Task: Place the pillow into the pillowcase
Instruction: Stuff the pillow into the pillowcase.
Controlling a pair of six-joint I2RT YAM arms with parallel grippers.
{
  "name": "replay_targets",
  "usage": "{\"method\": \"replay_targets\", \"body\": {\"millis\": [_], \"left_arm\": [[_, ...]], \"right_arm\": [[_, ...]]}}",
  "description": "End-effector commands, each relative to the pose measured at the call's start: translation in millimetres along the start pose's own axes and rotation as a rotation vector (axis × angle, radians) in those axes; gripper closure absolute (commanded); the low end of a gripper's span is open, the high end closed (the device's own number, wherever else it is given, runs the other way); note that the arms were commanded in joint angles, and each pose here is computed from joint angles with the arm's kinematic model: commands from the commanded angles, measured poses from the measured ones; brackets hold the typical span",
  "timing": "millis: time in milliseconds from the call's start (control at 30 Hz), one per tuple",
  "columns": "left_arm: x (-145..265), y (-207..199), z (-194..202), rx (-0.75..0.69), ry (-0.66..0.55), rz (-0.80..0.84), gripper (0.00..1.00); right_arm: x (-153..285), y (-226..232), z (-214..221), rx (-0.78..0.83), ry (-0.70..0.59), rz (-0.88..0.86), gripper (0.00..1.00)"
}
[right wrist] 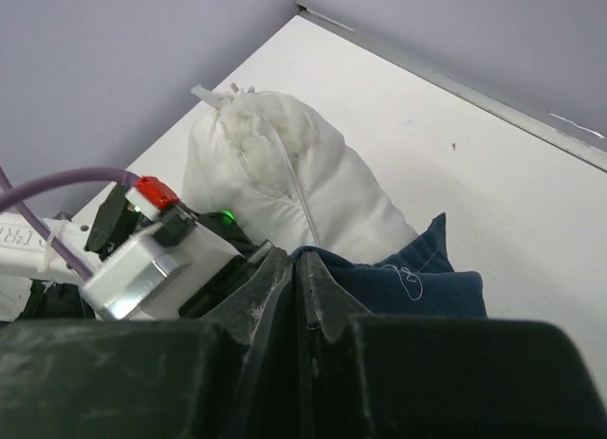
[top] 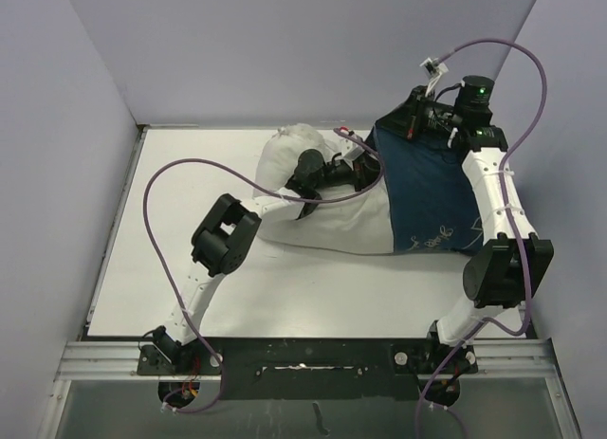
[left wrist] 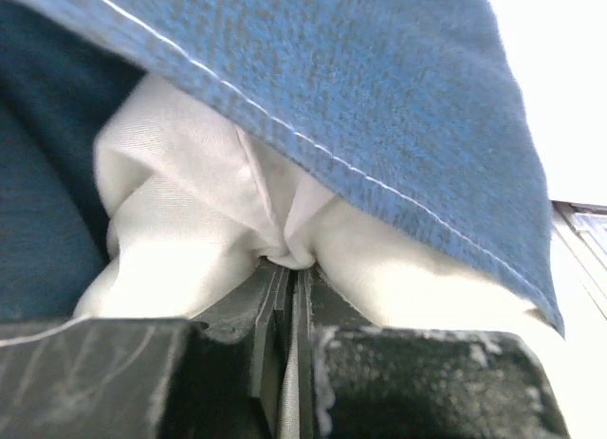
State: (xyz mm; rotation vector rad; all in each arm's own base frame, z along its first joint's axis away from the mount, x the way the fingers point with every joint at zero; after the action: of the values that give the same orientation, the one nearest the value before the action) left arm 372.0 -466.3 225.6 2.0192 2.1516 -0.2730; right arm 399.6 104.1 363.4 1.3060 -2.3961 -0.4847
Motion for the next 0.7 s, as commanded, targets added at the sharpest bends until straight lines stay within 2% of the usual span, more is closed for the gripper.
{"method": "replay_targets", "body": {"millis": [0,67,133,200,267,300,367,533,600,667], "left_arm": [[-7.7,-2.6,-19.7,-0.010,-0.099,0.100,1.00],[-13.4,3.4,-30.9,-0.012,-0.139,0.147,1.00],[-17.5,3.8,-32.3,-0.039,-0.116,0.173,1.00],[-12.9,8.5,-13.9,-0.011,-0.070,0.159,1.00],[-3.0,12.8,22.2,0.018,0.025,0.159,1.00],[4.6,15.9,40.7,0.043,0.061,0.139,1.00],[13.6,16.5,63.3,0.080,0.059,0.103,1.00],[-8.9,4.8,74.1,0.051,0.069,0.075,1.00],[-15.3,5.3,77.2,0.047,0.051,0.023,1.00],[-20.8,3.7,73.4,0.036,0.002,-0.007,1.00]], "right_arm": [[-3.5,6.3,-9.4,0.085,0.013,-0.020,1.00],[-10.4,-9.1,15.8,0.019,0.079,0.007,1.00],[-13.4,-20.5,33.8,-0.042,0.124,0.011,1.00],[-19.2,-21.7,42.5,-0.014,0.176,0.005,1.00],[-28.7,-8.3,39.6,0.001,0.193,-0.051,1.00],[-34.3,3.3,32.3,0.022,0.184,-0.088,1.00],[-47.7,32.8,11.4,0.070,0.145,-0.168,1.00],[-71.5,83.3,-26.6,0.000,0.042,-0.321,1.00],[-72.8,80.5,-36.3,-0.040,0.001,-0.299,1.00],[-72.8,59.2,-30.0,-0.115,-0.006,-0.235,1.00]]}}
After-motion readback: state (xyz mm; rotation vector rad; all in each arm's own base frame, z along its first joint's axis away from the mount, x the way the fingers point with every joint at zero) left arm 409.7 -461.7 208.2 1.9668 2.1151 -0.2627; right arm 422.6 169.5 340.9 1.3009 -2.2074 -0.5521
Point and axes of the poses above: each gripper's point midway between its finger pads, its own x axis back along the fingers, its own y axis along the line the jaws close on, z = x × y, the point moved 6 cm from there along x, back along the fingers, and after that the axes turned 4 degrees about -x, right-handed, at the moved point
